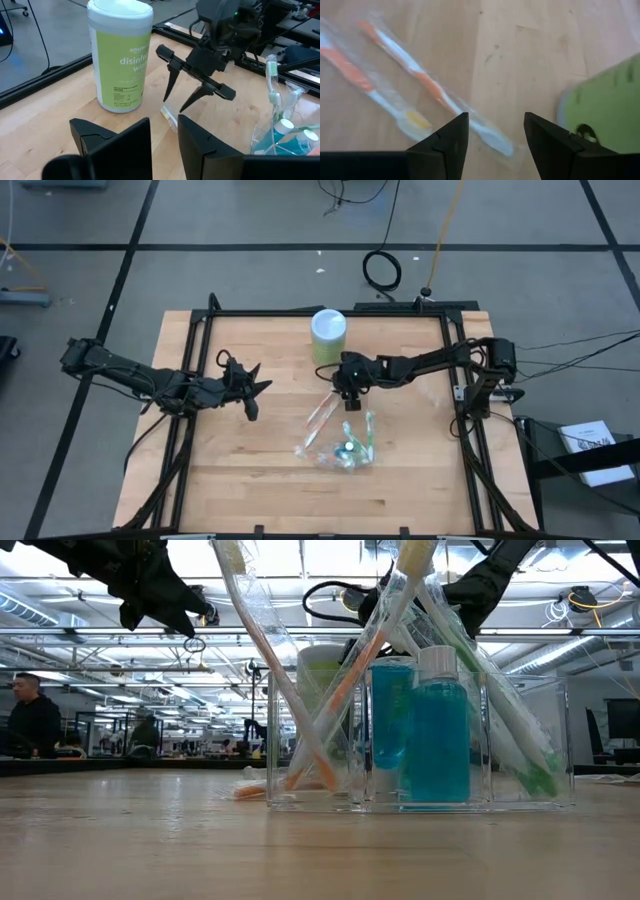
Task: Pick & Place toothbrushing station
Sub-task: Put the orange toothbrush into the left section of the transparent organizer
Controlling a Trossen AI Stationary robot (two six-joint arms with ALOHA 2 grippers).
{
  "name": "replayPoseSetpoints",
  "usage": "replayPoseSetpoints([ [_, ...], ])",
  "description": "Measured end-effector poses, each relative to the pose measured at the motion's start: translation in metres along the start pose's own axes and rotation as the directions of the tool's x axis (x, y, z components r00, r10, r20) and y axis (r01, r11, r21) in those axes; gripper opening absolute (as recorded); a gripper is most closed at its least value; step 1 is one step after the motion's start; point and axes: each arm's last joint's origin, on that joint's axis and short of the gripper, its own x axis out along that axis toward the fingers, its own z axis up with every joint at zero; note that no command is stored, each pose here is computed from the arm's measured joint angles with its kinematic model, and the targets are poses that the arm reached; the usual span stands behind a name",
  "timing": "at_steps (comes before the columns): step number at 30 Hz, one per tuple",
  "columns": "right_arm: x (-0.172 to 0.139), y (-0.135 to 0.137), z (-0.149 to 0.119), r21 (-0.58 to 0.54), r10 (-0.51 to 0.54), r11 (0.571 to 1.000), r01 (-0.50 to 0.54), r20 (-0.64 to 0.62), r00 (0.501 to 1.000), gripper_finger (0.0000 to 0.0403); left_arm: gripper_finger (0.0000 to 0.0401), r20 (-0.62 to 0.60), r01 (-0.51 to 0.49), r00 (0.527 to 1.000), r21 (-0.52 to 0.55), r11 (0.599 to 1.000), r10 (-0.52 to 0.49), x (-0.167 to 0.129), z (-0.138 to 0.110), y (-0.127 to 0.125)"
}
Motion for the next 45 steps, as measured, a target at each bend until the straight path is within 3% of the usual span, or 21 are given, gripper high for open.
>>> replayPoseSetpoints([
  [22, 0.025, 0.005, -0.021, -0.019, 0.046, 0.999, -0.048, -0.094, 0.995, 0.0178, 0.0019, 0.001, -0.002, 1.000, -0.001, 1.000, 0.002, 0.000, 0.000, 0.000],
  [27, 0.024, 0.007, -0.027, 0.020, 0.064, 0.998, -0.062, -0.153, 0.986, 0.0141, 0.0019, 0.001, -0.002, 1.000, 0.000, 1.000, 0.002, 0.000, 0.000, 0.000],
  [38, 0.019, 0.009, -0.027, 0.032, 0.076, 0.997, -0.072, -0.185, 0.980, 0.0012, 0.0019, 0.001, -0.002, 1.000, 0.000, 1.000, 0.002, 0.000, 0.000, 0.000],
  [45, -0.007, 0.011, -0.007, -0.118, -0.123, 0.988, 0.104, -0.169, 0.978, 0.0010, 0.0019, 0.000, -0.002, 1.000, 0.000, 1.000, 0.002, 0.000, 0.000, 0.000],
])
